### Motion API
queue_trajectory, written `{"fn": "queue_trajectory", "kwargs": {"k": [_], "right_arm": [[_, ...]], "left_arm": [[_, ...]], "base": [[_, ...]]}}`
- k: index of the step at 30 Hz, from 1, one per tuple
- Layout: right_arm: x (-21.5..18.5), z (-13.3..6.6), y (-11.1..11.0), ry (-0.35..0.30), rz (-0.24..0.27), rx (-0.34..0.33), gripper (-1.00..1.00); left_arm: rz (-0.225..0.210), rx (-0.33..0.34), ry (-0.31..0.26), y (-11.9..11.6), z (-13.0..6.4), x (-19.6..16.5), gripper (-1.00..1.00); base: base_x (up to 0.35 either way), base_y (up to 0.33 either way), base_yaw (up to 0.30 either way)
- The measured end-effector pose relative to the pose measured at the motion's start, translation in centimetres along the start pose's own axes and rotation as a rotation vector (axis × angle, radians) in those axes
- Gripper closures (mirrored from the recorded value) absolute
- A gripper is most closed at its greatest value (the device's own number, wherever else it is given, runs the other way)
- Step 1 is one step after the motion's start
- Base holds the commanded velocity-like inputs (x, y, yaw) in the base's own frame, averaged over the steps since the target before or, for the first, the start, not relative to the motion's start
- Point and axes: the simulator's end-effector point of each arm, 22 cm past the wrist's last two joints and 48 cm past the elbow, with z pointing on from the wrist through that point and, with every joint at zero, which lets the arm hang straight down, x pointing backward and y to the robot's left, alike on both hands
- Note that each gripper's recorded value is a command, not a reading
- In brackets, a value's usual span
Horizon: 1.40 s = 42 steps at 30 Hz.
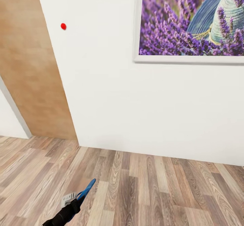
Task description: In the bedroom, move the book from the bed onto either nightstand, and place the two sandals side by side next to the bed.
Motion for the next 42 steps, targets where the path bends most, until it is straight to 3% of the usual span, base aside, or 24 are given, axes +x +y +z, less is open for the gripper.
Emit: {"fn": "queue_trajectory", "kwargs": {"k": [18, 25, 42], "right_arm": [[0.01, -0.02, 0.01, 0.000, 0.000, 0.000, -1.00], [0.03, -0.01, 0.00, 0.000, 0.000, 0.000, -1.00], [0.02, 0.00, 0.00, 0.001, 0.000, 0.000, -1.00]], "left_arm": [[-0.001, -0.003, 0.002, 0.05, -0.02, 0.04, 1.00], [0.000, -0.003, 0.002, 0.05, -0.01, 0.04, 1.00], [-0.002, -0.003, 0.002, 0.06, 0.00, 0.08, 1.00]], "base": [[0.274, -0.006, -0.042], [0.219, -0.048, -0.243], [0.014, -0.003, -0.270]]}}
